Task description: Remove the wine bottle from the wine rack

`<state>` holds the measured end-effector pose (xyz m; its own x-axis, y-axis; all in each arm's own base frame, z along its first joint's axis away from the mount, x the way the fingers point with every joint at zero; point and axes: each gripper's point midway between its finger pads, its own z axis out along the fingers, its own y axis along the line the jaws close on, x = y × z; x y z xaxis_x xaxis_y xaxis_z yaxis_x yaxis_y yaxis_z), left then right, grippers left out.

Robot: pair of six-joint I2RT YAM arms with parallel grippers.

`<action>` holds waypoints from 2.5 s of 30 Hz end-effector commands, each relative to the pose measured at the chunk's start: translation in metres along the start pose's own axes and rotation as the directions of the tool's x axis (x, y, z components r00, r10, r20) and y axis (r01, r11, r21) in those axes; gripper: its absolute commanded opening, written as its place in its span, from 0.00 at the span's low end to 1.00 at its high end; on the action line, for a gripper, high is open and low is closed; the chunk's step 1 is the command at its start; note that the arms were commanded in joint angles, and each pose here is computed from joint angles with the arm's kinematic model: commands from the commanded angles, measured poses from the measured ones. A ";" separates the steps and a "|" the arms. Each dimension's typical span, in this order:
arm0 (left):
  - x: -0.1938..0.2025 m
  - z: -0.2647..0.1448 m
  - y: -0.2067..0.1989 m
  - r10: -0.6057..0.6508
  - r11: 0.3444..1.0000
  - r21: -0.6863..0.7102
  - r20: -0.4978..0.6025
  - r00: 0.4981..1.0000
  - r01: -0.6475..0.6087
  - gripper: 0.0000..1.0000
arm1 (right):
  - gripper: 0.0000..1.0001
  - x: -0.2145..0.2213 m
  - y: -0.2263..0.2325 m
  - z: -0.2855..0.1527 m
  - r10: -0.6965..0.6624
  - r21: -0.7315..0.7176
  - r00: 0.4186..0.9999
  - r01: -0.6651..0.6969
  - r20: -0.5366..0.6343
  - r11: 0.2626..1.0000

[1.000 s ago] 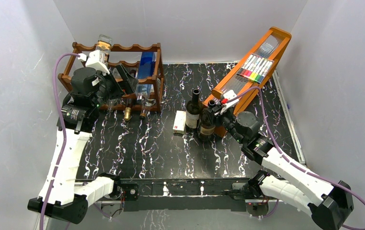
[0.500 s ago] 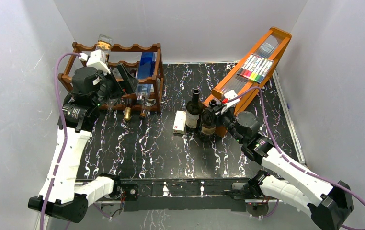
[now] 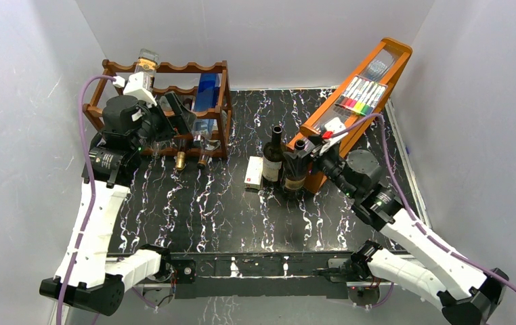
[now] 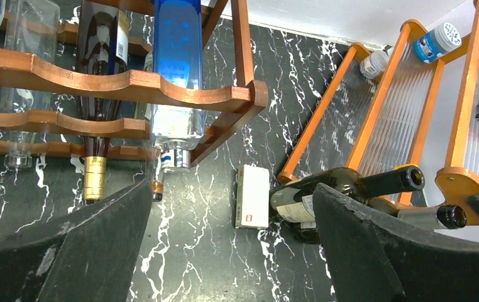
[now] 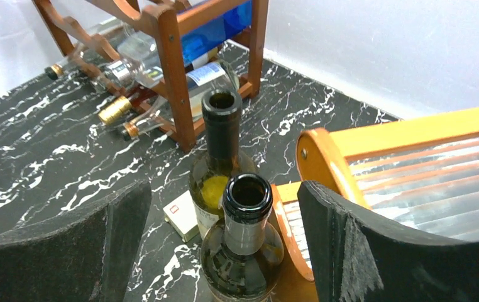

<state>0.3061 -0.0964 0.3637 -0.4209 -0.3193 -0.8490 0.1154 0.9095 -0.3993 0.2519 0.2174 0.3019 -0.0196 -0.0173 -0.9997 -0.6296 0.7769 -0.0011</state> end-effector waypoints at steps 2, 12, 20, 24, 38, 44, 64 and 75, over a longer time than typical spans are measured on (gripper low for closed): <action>-0.002 -0.003 0.004 0.049 0.999 -0.016 -0.002 0.999 -0.049 0.98 | 0.98 -0.058 0.003 -0.025 0.016 -0.027 0.997 -0.014 0.077 1.000; -0.051 0.039 0.049 0.233 0.928 -0.295 -0.014 0.972 -0.227 0.98 | 0.98 -0.097 -0.003 -0.026 0.081 0.015 0.992 -0.083 0.101 0.996; -0.120 0.068 0.109 0.361 0.764 -0.576 0.008 0.933 -0.291 0.98 | 0.98 -0.094 -0.008 -0.012 0.020 0.039 1.000 -0.021 0.018 0.999; -0.139 0.092 0.139 0.421 0.675 -0.657 -0.030 0.907 -0.335 0.98 | 0.98 -0.095 -0.004 -0.011 0.016 0.019 1.000 -0.016 0.017 1.000; -0.147 0.175 0.183 0.445 0.636 -0.663 -0.103 0.890 -0.395 0.98 | 0.98 -0.099 0.001 -0.027 0.004 -0.017 1.000 -0.003 0.018 1.000; -0.138 0.193 0.197 0.449 0.621 -0.658 -0.146 0.881 -0.426 0.98 | 0.98 -0.099 0.002 -0.030 0.009 -0.027 1.000 -0.008 0.024 1.000; -0.123 0.208 0.213 0.421 0.648 -0.627 -0.180 0.889 -0.433 0.63 | 0.98 -0.096 0.007 -0.024 0.022 -0.048 1.000 -0.021 0.022 0.999; -0.159 0.173 0.186 0.440 0.676 -0.630 -0.072 0.895 -0.383 0.32 | 0.98 -0.098 0.011 -0.020 0.030 -0.070 0.999 -0.028 0.026 0.997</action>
<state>0.5716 0.0752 0.2810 -0.5513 0.1791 -0.8148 -0.2376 0.9025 0.3591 0.2322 0.2146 0.3637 -0.0955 -0.0573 -0.9938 -0.6730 0.7393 0.0221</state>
